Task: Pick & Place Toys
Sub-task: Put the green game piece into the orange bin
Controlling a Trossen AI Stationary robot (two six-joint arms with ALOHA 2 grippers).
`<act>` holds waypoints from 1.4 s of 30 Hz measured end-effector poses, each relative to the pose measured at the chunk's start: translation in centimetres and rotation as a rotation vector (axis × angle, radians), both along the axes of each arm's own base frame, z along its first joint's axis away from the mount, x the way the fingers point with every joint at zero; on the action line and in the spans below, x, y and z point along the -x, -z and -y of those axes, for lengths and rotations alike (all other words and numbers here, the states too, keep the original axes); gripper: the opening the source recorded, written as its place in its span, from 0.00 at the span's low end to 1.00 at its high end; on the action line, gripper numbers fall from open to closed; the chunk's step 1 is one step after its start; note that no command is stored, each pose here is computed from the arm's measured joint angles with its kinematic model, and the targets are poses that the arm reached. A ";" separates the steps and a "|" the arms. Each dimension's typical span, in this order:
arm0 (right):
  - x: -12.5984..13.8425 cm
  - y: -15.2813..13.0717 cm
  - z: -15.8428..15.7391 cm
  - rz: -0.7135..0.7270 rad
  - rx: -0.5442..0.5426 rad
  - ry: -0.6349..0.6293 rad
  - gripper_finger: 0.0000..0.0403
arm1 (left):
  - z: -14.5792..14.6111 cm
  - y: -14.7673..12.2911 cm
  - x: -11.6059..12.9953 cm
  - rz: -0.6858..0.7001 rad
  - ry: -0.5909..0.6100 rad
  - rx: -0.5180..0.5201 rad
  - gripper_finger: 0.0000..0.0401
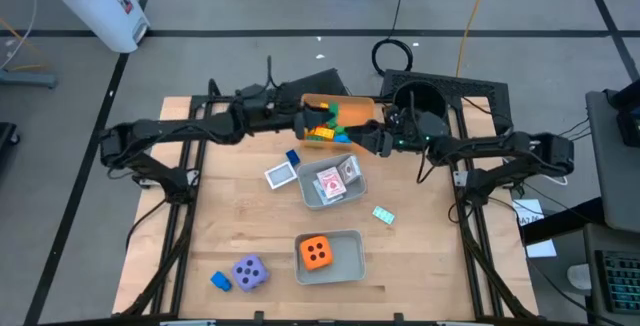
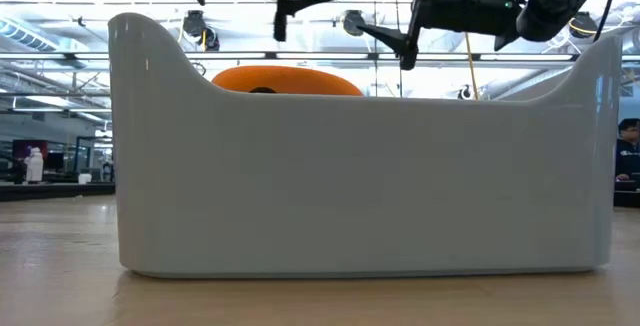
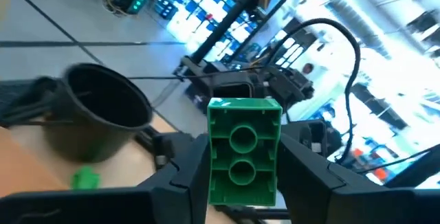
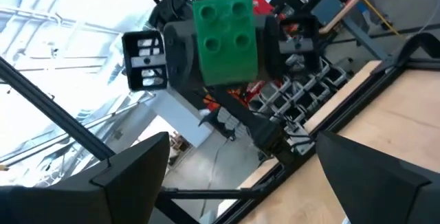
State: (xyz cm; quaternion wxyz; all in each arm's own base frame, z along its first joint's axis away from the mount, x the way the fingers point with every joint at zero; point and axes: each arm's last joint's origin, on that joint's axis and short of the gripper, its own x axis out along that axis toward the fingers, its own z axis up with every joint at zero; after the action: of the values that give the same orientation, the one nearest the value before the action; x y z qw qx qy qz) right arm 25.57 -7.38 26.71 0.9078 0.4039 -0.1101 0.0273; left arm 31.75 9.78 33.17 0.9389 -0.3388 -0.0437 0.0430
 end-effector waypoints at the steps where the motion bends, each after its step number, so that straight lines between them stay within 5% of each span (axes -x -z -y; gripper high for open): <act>1: 0.0 0.0 0.0 0.004 0.003 0.000 0.90 | 0.1 0.2 -0.4 0.010 0.008 0.014 0.34; 15: 0.0 -0.2 -0.1 0.020 0.031 0.002 0.79 | 1.6 1.9 -4.5 0.039 0.089 0.075 0.36; 27: 0.0 -0.3 -0.1 0.032 0.044 0.000 0.69 | 1.7 1.9 -4.9 0.016 0.117 0.078 0.37; 42: 0.0 -0.3 -0.1 0.027 0.060 0.008 0.40 | 1.7 2.3 -4.9 -0.017 0.106 0.077 0.37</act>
State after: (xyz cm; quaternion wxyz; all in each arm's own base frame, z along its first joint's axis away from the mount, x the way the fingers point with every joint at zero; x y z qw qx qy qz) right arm 25.54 -7.27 26.97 0.9179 0.3757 -0.1232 0.0326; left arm 36.66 8.13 30.90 0.9263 -0.3763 -0.0160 -0.0023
